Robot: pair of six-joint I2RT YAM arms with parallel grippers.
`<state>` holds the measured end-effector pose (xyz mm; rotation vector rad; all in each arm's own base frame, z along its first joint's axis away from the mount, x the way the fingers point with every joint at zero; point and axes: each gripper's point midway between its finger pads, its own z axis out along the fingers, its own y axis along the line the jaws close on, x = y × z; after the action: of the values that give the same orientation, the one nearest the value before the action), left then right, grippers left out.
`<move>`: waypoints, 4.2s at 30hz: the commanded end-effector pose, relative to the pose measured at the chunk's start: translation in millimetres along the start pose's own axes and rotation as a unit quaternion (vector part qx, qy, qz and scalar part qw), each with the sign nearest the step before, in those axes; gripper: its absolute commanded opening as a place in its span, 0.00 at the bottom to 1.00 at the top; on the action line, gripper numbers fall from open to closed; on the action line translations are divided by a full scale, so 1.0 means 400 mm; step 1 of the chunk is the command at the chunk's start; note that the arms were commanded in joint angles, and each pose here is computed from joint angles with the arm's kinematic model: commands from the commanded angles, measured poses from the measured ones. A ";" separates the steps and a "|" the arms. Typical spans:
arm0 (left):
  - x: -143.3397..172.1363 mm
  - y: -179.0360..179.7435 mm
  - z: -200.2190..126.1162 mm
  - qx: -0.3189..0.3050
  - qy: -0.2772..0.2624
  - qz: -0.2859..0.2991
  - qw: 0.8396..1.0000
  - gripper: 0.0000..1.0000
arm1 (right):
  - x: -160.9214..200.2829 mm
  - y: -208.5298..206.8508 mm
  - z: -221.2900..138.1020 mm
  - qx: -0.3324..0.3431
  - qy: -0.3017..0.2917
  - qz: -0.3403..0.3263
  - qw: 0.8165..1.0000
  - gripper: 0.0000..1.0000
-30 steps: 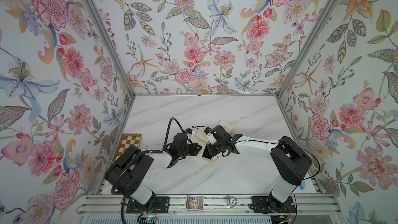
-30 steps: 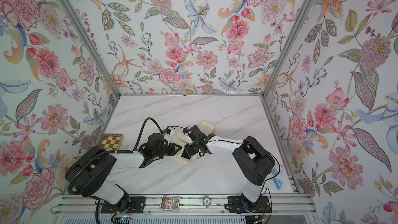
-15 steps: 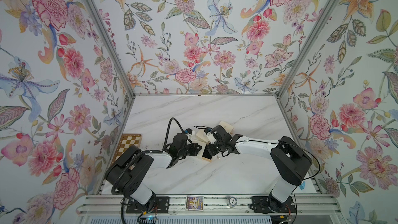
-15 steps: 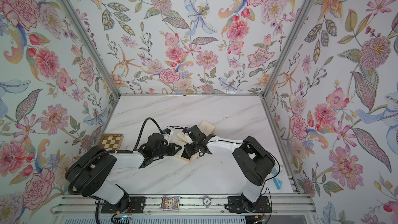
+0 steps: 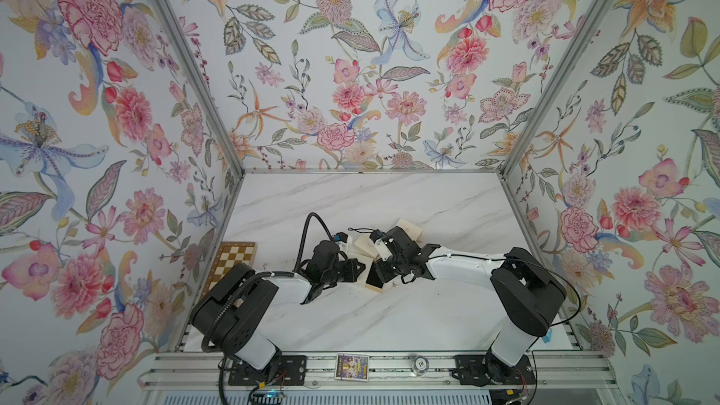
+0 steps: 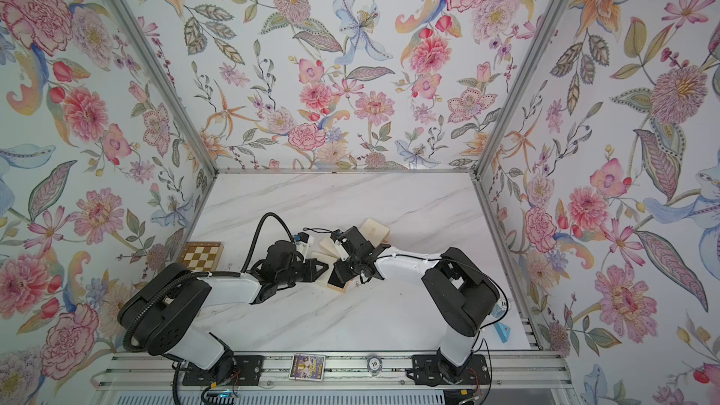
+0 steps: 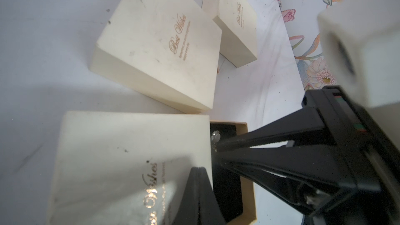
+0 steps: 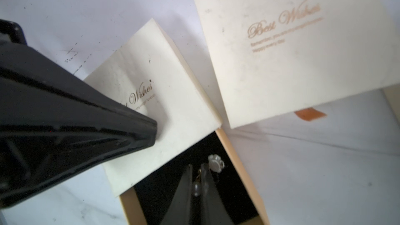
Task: Take out the earrings from the drawer-style jewelry box
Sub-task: Pick up the earring from the drawer, then place the earring at the center of the board, then close the drawer of the jewelry box.
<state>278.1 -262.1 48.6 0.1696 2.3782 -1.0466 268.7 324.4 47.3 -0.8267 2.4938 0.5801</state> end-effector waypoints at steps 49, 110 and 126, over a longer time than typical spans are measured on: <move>0.170 0.144 -0.003 -0.099 0.109 -0.062 0.987 0.00 | -0.019 -0.039 -0.180 0.009 -0.141 0.049 0.989 0.10; 0.048 0.039 -0.036 -0.075 0.080 -0.018 0.994 0.00 | 0.099 -0.099 -0.087 0.025 -0.045 0.081 0.995 0.32; 0.063 0.054 -0.037 -0.078 0.077 -0.027 0.994 0.00 | 0.097 -0.103 -0.103 0.006 -0.061 0.102 0.993 0.42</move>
<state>268.8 -255.1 52.2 0.1666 2.5190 -0.9744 257.8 257.1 46.7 -0.5318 2.4906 0.6334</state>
